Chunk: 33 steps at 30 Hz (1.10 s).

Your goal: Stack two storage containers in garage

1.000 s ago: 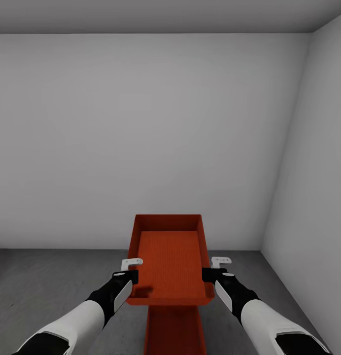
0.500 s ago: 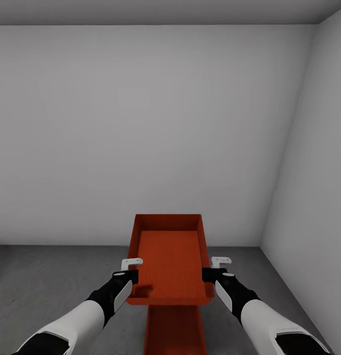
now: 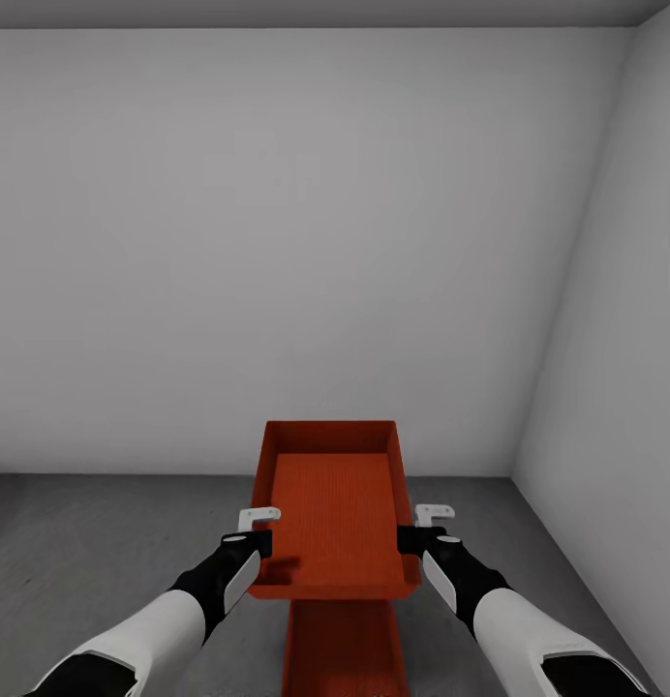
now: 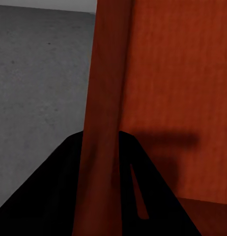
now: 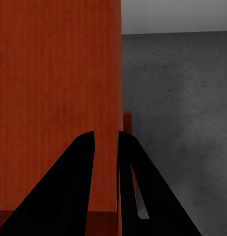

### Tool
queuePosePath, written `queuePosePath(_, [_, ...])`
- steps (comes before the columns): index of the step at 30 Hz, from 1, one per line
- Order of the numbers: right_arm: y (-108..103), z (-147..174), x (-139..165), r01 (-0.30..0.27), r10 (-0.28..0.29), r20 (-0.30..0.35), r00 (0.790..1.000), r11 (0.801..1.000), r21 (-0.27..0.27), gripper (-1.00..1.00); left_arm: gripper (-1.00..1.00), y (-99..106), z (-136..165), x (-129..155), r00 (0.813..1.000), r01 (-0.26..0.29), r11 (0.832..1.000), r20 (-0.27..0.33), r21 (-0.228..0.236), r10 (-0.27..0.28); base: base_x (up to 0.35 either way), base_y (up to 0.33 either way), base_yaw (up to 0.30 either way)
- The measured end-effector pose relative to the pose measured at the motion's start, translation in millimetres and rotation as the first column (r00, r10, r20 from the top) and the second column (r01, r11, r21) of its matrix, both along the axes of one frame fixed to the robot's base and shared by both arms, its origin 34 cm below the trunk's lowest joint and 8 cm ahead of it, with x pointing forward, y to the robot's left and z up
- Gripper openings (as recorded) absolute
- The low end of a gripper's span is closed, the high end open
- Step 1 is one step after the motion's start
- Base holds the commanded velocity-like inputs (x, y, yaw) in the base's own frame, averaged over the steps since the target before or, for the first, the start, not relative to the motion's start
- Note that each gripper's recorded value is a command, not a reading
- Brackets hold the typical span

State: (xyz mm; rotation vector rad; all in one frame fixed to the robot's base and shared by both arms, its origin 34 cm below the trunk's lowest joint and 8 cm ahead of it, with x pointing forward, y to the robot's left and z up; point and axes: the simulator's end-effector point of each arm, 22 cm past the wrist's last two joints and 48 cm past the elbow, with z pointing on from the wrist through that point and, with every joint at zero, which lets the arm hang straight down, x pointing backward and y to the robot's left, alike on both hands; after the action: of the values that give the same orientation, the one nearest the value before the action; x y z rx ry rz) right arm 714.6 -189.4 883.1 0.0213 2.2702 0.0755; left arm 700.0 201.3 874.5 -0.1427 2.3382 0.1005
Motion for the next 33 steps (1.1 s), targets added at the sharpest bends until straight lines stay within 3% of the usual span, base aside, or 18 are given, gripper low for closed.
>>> queuePosePath(33, [0, -59, 5, 0.0, 0.0, -0.05, 0.999, 1.0, -0.001, -1.0, -1.0, 0, -59, 4, 0.999, -0.001, 1.0, -0.05, -0.001, 0.001, 0.0, 0.0, 0.0])
